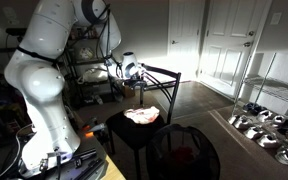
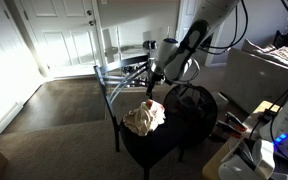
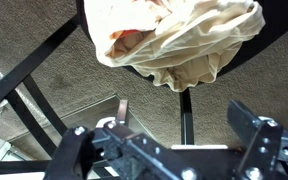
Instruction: Put the peach t-shirt in the black bag.
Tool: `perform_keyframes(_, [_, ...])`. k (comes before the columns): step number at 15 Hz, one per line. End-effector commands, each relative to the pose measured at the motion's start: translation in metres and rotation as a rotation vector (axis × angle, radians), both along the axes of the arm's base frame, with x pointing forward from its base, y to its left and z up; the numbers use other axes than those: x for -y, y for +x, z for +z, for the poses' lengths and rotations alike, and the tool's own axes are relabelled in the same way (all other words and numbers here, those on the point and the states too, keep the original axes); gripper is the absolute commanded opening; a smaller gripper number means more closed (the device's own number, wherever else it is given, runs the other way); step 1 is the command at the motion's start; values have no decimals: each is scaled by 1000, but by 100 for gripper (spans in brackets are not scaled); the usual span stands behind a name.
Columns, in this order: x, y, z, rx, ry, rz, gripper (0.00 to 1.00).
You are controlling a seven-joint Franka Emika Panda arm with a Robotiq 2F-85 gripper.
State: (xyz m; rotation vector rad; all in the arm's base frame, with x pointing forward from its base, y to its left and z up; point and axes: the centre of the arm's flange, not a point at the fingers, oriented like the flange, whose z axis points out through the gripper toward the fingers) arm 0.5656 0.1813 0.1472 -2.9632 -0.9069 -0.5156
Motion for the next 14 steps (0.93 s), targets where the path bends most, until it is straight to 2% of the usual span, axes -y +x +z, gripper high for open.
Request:
perform_keyframes(1, [-23, 7, -25, 8, -78, -26, 100])
perform_keyframes(8, [-11, 52, -66, -32, -122, -143, 100])
perform_keyframes(14, [7, 77, -97, -90, -142, -201, 100])
